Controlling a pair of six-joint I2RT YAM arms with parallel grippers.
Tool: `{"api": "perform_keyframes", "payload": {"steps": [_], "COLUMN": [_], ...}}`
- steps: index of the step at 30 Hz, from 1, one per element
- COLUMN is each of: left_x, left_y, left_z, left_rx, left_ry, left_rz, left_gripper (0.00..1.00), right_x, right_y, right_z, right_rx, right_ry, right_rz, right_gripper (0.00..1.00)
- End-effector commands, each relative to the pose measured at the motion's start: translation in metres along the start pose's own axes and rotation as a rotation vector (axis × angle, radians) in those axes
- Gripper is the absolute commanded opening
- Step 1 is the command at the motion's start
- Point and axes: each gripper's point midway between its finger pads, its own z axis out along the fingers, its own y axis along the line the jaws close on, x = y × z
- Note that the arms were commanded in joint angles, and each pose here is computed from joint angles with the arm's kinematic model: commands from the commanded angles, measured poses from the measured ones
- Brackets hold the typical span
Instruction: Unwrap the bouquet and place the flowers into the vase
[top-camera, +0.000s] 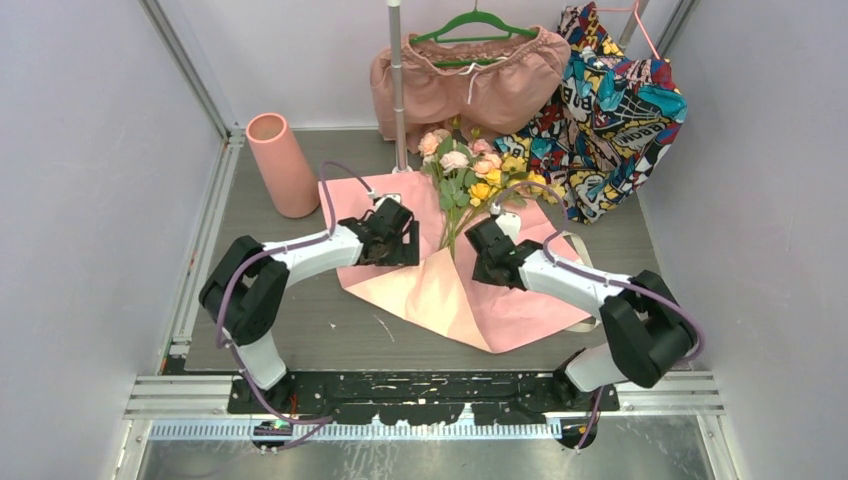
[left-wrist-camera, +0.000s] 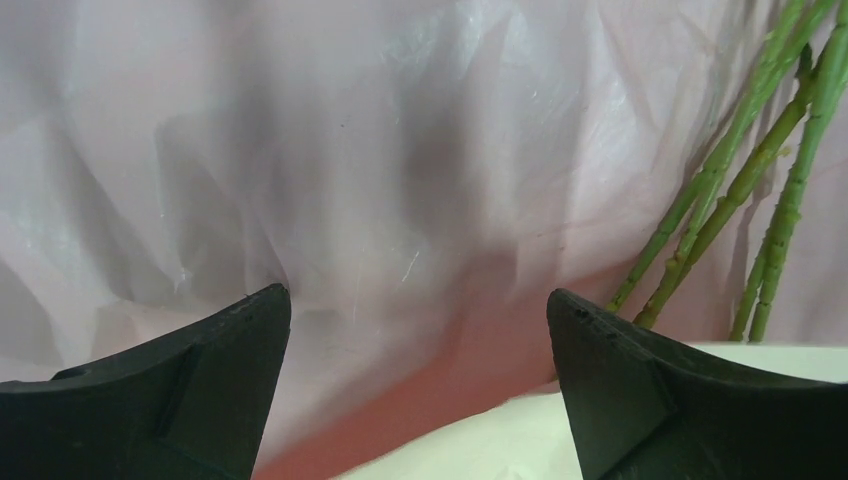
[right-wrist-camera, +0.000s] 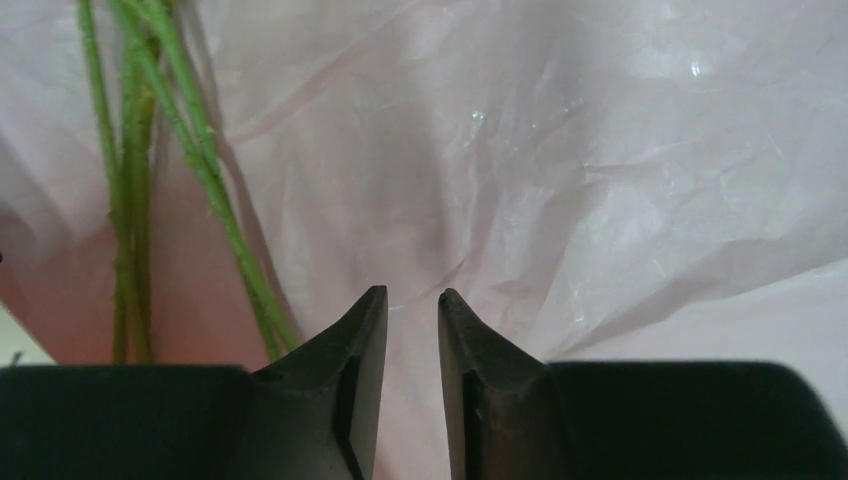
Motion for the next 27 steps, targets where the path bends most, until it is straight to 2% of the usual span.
{"api": "perform_keyframes", "payload": {"steps": [1,8,19,27], "left_x": [-0.001,0.002,-0.003,-0.005], "left_y": [-0.013,-0.02,-0.037,-0.036], "left_z": [0.004,0.017,0.048,0.044], "left_rx": [0.05,0.058,0.068,0.068], "left_ry": [0.022,0.046,0.068,0.064], "left_rz": [-0.038,-0.046,-0.048,-0.046], "left_gripper": [1.0,1.0,1.0,1.0], "right_x": [-0.003,0.009,0.012,-0.016], "right_y": [-0.001,-0.014,-0.018,-0.018], "right_z": [0.013,0.041,0.097,0.093], "right_rx": [0.039,0.115,0.105,0.106], "right_ry": [-0.001,0.059,0.185,0.16], "right_rz": [0.07,0.079,0.133,0.136], "right_gripper": [0.28,0.13,0.05,0.01]}}
